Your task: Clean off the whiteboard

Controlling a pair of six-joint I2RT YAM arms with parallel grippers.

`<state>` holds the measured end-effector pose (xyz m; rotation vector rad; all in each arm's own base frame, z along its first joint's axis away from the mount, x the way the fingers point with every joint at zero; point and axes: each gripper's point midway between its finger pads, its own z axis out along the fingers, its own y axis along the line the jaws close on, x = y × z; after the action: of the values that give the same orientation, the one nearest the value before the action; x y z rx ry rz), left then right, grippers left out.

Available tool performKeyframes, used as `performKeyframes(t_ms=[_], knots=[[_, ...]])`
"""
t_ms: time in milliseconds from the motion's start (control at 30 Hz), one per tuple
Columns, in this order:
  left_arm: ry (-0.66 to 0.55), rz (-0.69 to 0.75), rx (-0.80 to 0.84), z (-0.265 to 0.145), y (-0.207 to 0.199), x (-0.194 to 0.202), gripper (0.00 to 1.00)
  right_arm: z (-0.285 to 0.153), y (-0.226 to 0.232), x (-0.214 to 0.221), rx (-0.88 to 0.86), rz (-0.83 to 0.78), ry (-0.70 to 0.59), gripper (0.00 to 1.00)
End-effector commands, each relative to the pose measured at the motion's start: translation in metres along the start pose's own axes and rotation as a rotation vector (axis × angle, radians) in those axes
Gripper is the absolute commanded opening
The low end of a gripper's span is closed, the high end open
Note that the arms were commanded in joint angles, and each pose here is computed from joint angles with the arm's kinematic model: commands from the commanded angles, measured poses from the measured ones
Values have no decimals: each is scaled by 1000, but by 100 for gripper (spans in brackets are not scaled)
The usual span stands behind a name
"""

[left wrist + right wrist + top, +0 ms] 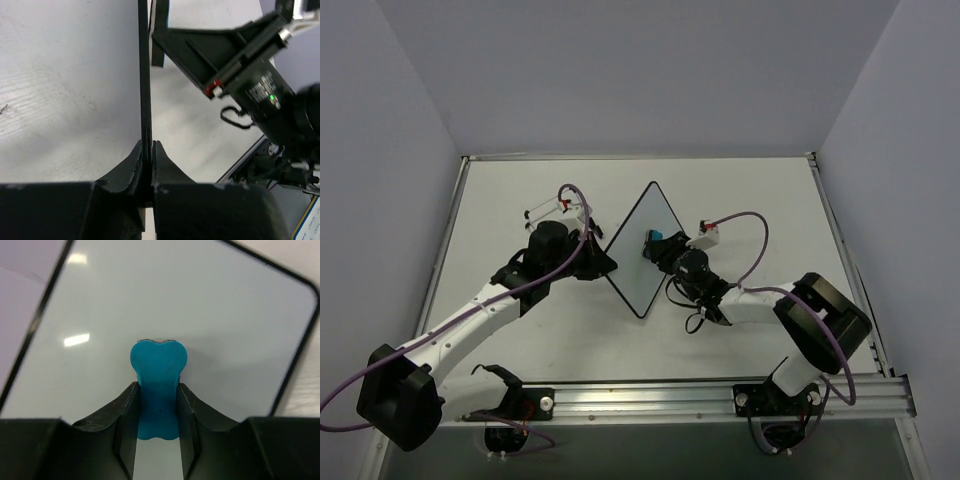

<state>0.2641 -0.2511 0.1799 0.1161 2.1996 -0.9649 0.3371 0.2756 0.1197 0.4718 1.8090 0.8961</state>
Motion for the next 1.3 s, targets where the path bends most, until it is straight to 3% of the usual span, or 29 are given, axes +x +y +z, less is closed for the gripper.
performKeyframes(t_ms=[0, 167, 300, 467, 733, 900, 1100, 1267], knots=[[7, 24, 268, -13, -64, -6, 2, 11, -38, 10, 14, -23, 117, 0], [0, 35, 279, -16, -67, -9, 2, 28, -66, 19, -40, 29, 249, 0], [14, 64, 248, -22, -63, -7, 2, 29, -89, -4, 6, 34, 221, 0], [7, 101, 207, -29, -59, -12, 2, 13, -70, -50, 65, -110, 163, 0], [-49, 116, 136, -35, -49, -28, 2, -28, -102, -105, 365, -349, 187, 0], [-63, 131, 102, -40, -45, -33, 2, -41, -132, -148, 501, -386, 162, 0], [-76, 150, 78, -49, -43, -36, 2, -38, -184, -136, 626, -518, 436, 0], [-67, 154, 98, -54, -46, -36, 2, -19, -200, -137, 679, -550, 504, 5]])
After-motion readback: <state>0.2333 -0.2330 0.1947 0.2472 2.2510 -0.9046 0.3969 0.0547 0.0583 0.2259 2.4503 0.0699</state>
